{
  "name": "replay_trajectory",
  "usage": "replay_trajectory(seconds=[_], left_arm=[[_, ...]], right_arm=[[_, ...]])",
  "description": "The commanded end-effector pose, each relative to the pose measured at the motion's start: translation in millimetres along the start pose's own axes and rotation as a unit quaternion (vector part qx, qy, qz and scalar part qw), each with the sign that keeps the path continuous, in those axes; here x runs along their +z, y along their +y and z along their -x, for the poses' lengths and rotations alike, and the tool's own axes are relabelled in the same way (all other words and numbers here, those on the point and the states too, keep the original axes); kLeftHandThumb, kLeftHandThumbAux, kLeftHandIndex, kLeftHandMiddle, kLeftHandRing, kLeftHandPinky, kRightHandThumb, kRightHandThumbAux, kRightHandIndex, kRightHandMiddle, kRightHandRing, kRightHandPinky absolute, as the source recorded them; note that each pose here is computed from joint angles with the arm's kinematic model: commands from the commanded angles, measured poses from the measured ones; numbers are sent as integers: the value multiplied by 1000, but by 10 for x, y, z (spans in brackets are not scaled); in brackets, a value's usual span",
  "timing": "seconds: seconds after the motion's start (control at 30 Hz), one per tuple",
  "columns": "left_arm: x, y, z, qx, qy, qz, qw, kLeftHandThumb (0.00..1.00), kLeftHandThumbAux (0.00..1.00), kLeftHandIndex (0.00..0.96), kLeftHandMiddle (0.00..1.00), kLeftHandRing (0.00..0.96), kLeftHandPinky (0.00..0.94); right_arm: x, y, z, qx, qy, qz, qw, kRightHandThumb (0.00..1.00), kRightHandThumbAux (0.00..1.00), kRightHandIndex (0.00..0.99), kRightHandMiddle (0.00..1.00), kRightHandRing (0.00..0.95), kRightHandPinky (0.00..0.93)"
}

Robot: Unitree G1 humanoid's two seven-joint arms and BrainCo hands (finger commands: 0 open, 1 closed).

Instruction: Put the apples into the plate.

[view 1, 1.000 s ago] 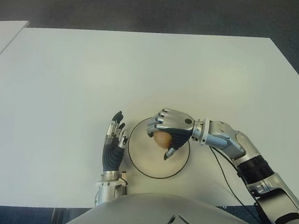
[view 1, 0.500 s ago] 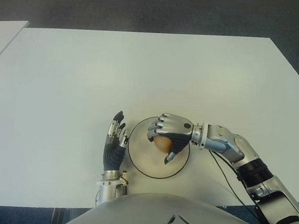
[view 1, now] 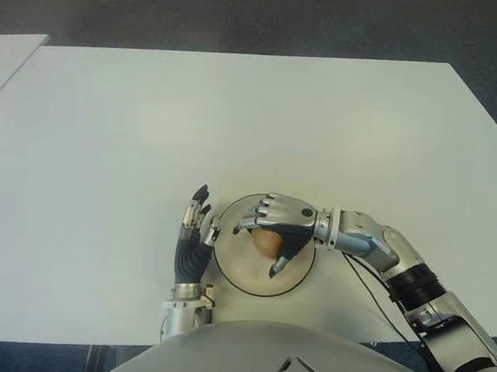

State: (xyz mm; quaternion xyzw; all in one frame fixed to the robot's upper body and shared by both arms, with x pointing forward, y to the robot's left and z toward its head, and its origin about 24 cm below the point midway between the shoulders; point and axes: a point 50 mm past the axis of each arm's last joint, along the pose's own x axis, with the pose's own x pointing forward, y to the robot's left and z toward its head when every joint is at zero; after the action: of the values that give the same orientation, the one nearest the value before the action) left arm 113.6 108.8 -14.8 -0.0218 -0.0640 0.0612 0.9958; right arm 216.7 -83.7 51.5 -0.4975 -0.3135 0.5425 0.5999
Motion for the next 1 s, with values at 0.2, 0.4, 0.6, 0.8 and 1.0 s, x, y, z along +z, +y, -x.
replay_trajectory(seconds=[0.2,0.4,0.6,0.8,1.0], left_arm=[[4,-18,-49,19,3,1,1000,53,557,17,2,0,17],[-7,11,-46,27,6,3,1000,63,553,16,0,0,3],[-25,43,-23,34,9,-18,999,41,541,9,0,0,0],[-22,47,-3,34,12,-7,999,30,540,5,0,0,0],[-14,63,10,38,12,1,999,33,542,12,0,0,0]], right_arm=[[-29,-31,113,39,3,13,999,64,318,3,3,2,2],[-21,-28,109,26,5,13,1000,50,294,0,0,0,0],[-29,-104,103,9,7,16,1000,44,278,0,0,0,0],[-26,-149,121,-1,7,12,1000,40,260,0,0,0,0],[-12,-202,153,-21,10,12,1000,43,250,0,0,0,0]])
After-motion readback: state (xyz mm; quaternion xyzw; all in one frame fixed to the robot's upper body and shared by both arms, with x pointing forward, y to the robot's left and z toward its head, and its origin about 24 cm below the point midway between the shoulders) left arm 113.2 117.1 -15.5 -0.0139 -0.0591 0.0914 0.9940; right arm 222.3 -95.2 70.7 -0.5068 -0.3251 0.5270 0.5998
